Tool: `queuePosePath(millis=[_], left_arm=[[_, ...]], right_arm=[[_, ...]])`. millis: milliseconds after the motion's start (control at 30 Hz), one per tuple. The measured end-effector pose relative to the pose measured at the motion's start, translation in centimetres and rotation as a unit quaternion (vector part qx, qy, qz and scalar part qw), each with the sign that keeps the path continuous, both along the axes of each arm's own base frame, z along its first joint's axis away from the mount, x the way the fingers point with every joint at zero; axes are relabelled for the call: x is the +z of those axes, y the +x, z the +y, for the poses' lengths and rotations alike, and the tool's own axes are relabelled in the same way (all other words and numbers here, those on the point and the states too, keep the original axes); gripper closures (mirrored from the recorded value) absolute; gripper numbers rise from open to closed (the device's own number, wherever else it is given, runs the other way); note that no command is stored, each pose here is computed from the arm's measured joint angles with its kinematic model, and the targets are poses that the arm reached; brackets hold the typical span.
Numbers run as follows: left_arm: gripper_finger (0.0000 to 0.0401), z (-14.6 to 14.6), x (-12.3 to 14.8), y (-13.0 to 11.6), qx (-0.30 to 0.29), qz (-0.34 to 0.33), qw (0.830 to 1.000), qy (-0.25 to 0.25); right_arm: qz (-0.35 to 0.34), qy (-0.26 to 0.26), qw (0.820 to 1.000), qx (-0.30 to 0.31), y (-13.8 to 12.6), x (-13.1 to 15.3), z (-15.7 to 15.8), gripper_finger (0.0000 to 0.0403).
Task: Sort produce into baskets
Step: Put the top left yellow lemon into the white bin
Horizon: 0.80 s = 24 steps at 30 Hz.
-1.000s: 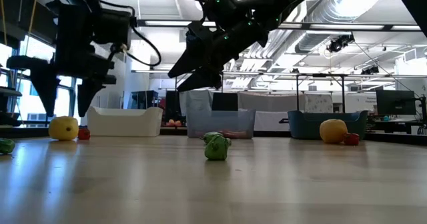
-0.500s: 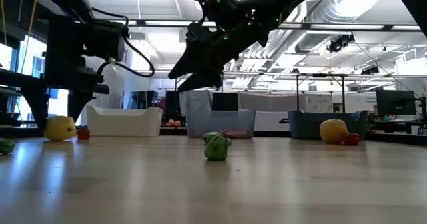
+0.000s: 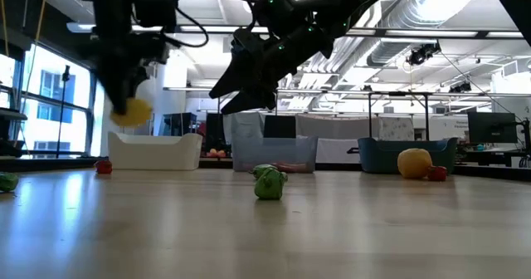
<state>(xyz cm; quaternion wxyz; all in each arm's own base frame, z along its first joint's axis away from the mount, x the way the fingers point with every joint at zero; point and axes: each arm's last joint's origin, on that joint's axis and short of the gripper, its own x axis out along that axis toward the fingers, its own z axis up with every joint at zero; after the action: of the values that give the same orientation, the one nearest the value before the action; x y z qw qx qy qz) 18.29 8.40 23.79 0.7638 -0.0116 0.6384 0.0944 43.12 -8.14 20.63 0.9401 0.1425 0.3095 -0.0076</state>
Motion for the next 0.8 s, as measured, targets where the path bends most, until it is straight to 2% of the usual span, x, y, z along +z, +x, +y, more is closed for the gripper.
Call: queuePosePath(millis=[67,167,267,500,633,800], left_arm=[[0.0279,1.6,0.9,-0.4,0.078,-0.023,0.997,-0.005],[0.0278,4.0,1.8,-1.1,0.182,-0.051,0.982,-0.003],[0.0277,6.2,2.0,-2.0,0.243,-0.075,0.967,0.010],[0.0276,11.5,0.1,-3.3,0.331,-0.094,0.938,0.022],[0.0275,14.2,-2.1,-3.5,0.362,-0.111,0.925,-0.019],[0.0275,16.1,-5.2,-3.7,0.387,-0.087,0.916,-0.055]], right_arm=[[0.000,0.000,1.000,0.000,0.0,0.0,0.0,0.0124],[0.000,0.000,1.000,0.000,0.0,0.0,0.0,0.0124],[0.000,0.000,1.000,0.000,0.0,0.0,0.0,0.0124],[0.000,0.007,1.000,-0.005,0.0,0.0,0.0,0.0124],[0.000,0.008,1.000,-0.006,0.0,0.0,0.0,0.0124],[0.001,0.011,1.000,-0.008,0.0,0.0,0.0,0.0124]])
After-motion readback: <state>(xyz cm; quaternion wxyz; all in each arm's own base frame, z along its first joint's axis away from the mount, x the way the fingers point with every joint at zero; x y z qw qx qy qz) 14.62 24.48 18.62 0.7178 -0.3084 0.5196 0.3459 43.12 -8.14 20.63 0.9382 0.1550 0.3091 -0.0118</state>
